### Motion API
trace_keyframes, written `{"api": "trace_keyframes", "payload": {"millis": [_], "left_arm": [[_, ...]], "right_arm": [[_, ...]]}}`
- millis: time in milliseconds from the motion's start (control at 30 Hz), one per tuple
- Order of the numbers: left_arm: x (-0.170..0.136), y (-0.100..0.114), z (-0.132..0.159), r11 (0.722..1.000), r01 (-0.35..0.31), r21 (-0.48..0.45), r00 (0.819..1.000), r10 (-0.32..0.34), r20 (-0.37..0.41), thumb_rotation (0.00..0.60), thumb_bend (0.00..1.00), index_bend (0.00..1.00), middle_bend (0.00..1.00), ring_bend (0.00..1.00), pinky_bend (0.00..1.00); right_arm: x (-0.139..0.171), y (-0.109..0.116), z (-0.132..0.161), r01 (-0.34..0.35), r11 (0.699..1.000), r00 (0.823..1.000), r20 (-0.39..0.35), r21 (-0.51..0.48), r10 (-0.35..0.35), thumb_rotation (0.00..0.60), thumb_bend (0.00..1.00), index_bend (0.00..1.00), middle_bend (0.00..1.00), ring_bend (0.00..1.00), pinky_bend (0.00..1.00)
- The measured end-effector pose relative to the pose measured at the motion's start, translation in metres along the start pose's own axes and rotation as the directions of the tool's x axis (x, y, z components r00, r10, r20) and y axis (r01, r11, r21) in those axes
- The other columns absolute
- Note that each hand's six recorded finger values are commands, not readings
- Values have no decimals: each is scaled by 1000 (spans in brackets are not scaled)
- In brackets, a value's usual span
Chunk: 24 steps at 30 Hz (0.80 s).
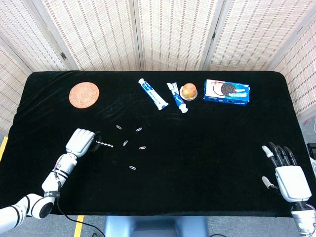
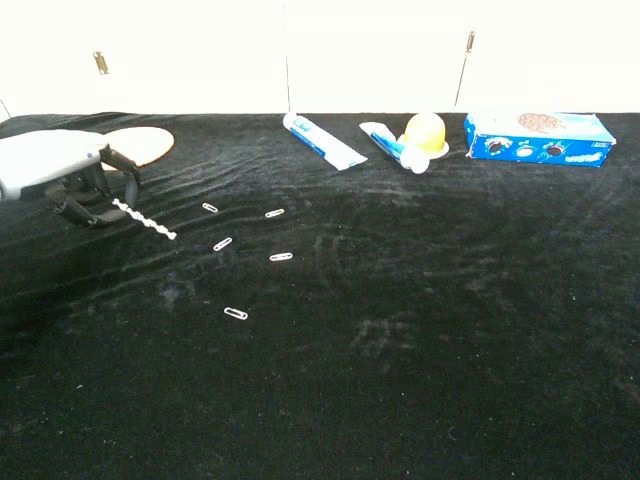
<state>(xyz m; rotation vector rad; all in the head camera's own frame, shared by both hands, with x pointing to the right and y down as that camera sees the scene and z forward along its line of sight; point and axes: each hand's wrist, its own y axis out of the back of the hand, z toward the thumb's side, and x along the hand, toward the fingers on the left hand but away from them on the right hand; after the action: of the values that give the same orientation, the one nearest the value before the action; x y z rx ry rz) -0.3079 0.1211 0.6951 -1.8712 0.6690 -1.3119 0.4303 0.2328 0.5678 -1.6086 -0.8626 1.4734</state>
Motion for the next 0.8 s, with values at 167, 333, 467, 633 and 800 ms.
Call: {"api": "trace_keyframes", "payload": {"millis": [167,333,467,633,800], "left_arm": [[-10,8,8,999,-33,-27,999,33,5,600,535,858,1000,1000,963],[-20,5,22,999,-30,-32,999,31,32,600,538,858,1000,1000,962],[-25,0,33,1000,-17,-17,999,18,50,600,539,858,1000,1000,962],[-36,-12,46,1000,1,0,998,-1,64,600,540,858,1000,1000,962],[-42,-18,59,1000,-9,12,997,8,82,600,540,858,1000,1000,963]], "right_arm": [[2,2,-1,0,1000,1000,-7,-8,0,600,280,0,0,0,0],[5,8,-2,20,1000,1000,-9,-22,-21,600,279,0,0,0,0],[9,14,-2,48,998,999,-16,-30,-48,600,280,0,0,0,0],[11,16,1,52,998,998,-33,-32,-53,600,279,0,0,0,0],[12,17,5,51,998,997,-55,-32,-53,600,280,0,0,0,0]]}}
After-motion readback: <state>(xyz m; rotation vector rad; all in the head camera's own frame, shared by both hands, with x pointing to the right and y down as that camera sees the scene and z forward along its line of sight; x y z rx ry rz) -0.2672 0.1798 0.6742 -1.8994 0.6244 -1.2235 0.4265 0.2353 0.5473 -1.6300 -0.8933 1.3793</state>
